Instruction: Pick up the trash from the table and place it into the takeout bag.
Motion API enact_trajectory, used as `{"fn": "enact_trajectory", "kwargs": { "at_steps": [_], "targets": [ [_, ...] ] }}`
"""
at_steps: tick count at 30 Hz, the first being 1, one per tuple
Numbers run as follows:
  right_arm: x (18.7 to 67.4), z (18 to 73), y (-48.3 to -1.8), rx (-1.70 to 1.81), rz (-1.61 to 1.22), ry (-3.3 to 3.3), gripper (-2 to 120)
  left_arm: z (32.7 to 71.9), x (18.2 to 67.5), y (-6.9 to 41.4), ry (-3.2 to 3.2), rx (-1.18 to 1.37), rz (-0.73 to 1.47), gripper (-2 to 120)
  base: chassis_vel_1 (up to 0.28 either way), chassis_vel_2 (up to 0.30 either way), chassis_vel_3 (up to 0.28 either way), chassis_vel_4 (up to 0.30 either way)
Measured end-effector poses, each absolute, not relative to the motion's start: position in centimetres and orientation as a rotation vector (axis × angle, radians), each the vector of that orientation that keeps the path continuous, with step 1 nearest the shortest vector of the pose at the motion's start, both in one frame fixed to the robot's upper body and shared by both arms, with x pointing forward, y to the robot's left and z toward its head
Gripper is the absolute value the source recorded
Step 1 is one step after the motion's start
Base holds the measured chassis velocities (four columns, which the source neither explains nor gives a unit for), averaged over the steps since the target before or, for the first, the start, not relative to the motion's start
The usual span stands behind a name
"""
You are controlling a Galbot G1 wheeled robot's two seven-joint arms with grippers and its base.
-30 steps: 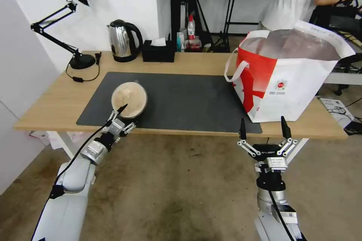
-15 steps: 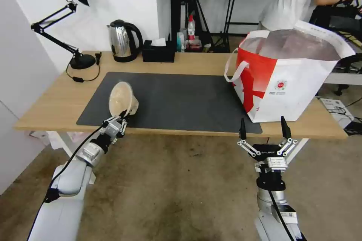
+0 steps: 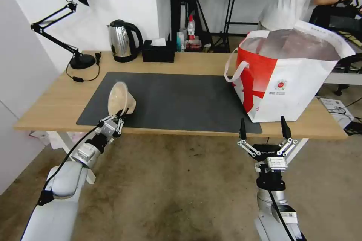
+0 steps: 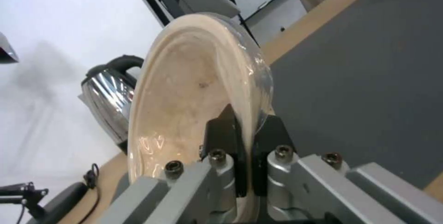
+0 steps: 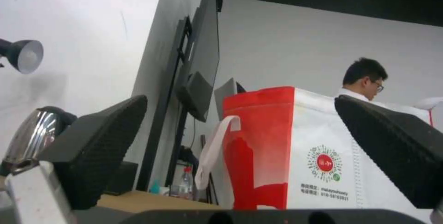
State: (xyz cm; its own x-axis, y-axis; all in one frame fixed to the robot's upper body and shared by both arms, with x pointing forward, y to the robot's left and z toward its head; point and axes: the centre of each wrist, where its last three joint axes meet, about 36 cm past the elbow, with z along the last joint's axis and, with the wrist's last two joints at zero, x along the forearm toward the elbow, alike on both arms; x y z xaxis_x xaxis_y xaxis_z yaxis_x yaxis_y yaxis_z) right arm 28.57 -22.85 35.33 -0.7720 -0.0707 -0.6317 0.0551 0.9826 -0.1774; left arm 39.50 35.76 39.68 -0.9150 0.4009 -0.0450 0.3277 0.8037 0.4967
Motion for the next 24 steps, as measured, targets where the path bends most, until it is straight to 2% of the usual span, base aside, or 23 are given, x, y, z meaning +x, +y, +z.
{"fn": "enact_trajectory", "kwargs": {
  "at_steps": [8,24],
  "targets": [
    [28.6,35.3,-22.9,-0.011,-0.243,2.441,100,41.2,39.6,36.1,2.774,0.546,0.768,1,0.0,0.0,0.0,0.0],
    [28.6,35.3,-22.9,-0.011,-0.243,2.441,100,49.6,42.2,35.8,2.564,0.572,0.79,1,0.0,0.0,0.0,0.0]
  ]
}}
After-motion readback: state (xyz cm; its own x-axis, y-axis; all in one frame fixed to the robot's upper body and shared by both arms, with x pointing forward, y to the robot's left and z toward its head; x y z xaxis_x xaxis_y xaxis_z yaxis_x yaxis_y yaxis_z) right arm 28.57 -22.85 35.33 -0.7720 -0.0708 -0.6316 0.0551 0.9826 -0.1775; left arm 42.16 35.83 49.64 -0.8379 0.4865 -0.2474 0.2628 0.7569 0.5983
